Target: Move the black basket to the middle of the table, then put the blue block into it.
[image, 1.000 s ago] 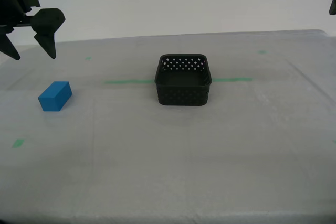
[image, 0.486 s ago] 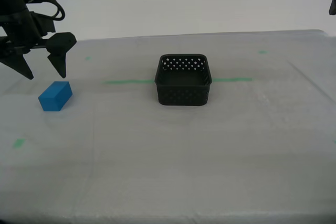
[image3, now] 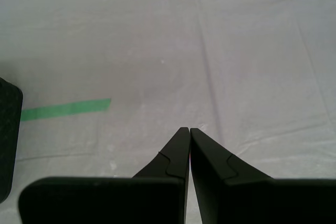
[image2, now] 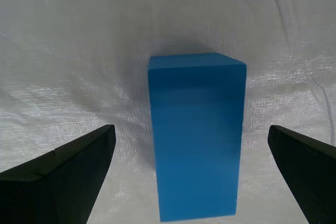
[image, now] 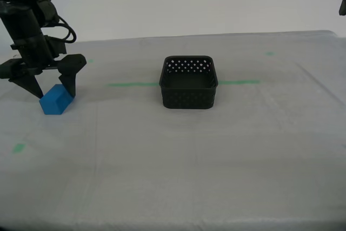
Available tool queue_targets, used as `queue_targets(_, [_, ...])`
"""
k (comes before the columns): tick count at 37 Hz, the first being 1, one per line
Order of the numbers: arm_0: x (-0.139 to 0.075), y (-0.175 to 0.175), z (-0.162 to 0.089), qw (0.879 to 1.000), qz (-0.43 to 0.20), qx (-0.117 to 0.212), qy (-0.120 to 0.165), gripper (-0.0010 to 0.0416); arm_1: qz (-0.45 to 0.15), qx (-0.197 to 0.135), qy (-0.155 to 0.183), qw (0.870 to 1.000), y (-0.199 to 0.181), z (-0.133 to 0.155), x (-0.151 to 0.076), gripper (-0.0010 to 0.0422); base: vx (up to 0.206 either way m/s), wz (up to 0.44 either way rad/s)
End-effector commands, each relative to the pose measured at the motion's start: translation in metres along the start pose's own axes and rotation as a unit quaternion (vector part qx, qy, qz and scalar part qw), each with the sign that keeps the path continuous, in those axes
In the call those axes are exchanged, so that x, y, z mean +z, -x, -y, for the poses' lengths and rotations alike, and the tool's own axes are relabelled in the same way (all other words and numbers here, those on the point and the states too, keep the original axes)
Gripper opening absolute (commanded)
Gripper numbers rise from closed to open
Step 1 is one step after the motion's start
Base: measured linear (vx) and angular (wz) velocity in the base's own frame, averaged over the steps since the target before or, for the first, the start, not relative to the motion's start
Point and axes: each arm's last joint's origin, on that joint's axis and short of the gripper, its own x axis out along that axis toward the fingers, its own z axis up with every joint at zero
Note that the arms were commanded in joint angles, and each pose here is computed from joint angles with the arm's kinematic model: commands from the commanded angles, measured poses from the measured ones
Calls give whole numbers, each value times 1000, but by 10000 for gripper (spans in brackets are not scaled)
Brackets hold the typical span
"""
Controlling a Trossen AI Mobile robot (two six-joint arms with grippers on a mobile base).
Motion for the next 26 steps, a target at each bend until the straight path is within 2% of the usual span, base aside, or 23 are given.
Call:
queue_targets(1, [0,0,0,1000,0,1,0,5,0,-2,1,1000,-4,-1,1,401,0,0])
queue_targets(26, [0,0,0,1000,0,1,0,5,-7,3,7,1000,-14,-2,2,401,0,0])
